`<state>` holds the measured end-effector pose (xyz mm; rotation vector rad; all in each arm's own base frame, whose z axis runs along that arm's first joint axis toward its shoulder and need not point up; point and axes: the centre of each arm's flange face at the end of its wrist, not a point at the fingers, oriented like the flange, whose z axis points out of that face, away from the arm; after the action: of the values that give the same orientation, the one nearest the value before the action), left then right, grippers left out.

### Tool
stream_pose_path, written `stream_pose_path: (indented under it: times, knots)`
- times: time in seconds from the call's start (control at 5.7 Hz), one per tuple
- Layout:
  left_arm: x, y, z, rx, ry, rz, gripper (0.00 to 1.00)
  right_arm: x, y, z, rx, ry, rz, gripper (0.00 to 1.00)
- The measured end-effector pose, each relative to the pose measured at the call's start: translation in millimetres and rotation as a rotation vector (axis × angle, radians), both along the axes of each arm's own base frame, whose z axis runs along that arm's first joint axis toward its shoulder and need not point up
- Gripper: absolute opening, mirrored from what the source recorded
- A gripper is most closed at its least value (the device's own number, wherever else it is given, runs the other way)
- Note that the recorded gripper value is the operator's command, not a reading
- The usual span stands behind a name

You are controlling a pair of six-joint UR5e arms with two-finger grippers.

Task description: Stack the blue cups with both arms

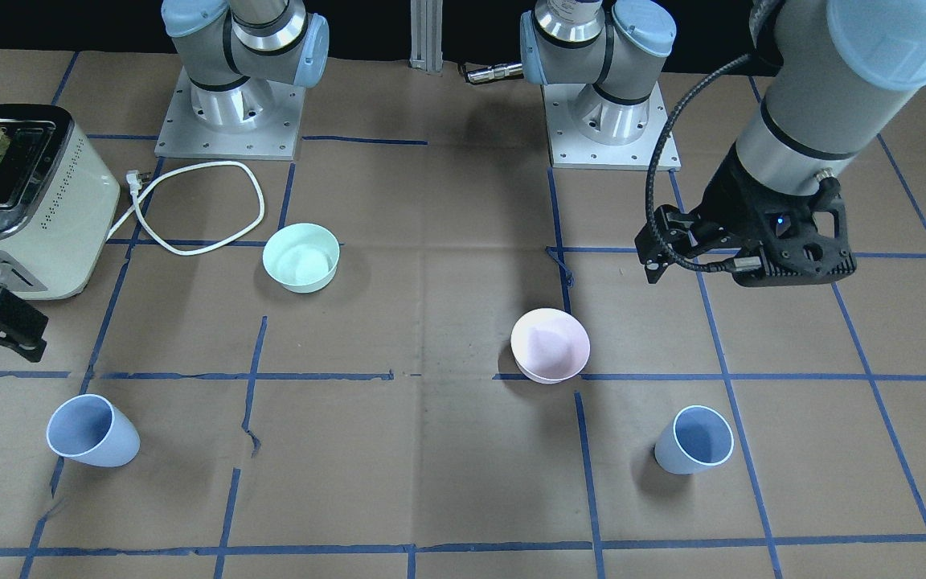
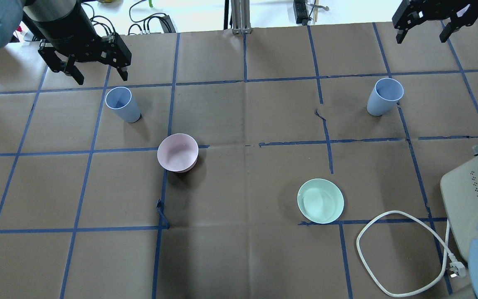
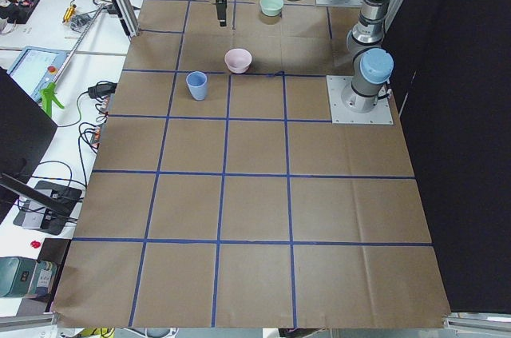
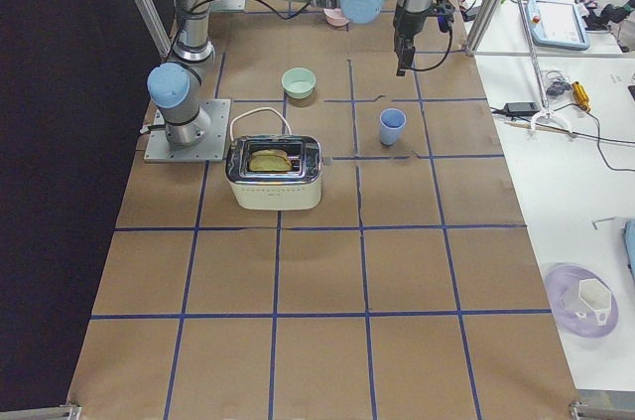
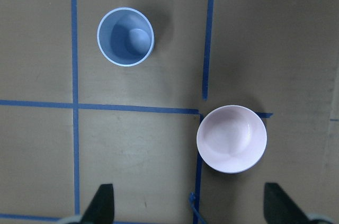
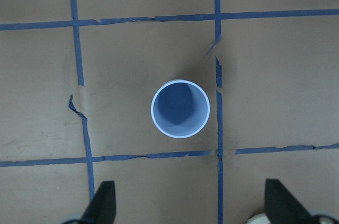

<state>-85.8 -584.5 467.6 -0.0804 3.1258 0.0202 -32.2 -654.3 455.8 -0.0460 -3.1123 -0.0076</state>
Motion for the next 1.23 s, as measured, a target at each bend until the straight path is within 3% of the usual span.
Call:
stream_pose_path:
  times: [0.35, 0.53, 0.88, 1.23]
  knots:
    - [14.1, -51.8, -69.0, 0.022, -0.002, -0.013, 0.99, -30.5, -14.9, -59.6, 0.087, -0.026, 0.028, 1.0]
    - [16.9, -74.4, -106.5, 0.019, -0.003, -0.014, 0.99, -39.1, -12.6, -91.3, 0.104, -0.032, 0.021, 1.0]
    - [19.0, -92.2, -174.2, 0.077, 0.001, -0.017, 0.93, -48.0, -3.5, -145.5, 0.058, -0.017, 0.007, 1.0]
    - [19.3, -95.2, -213.3, 0.136, 0.008, -0.027, 0.31, -47.9, -1.6, -175.0, 0.052, -0.018, 0.002, 0.95]
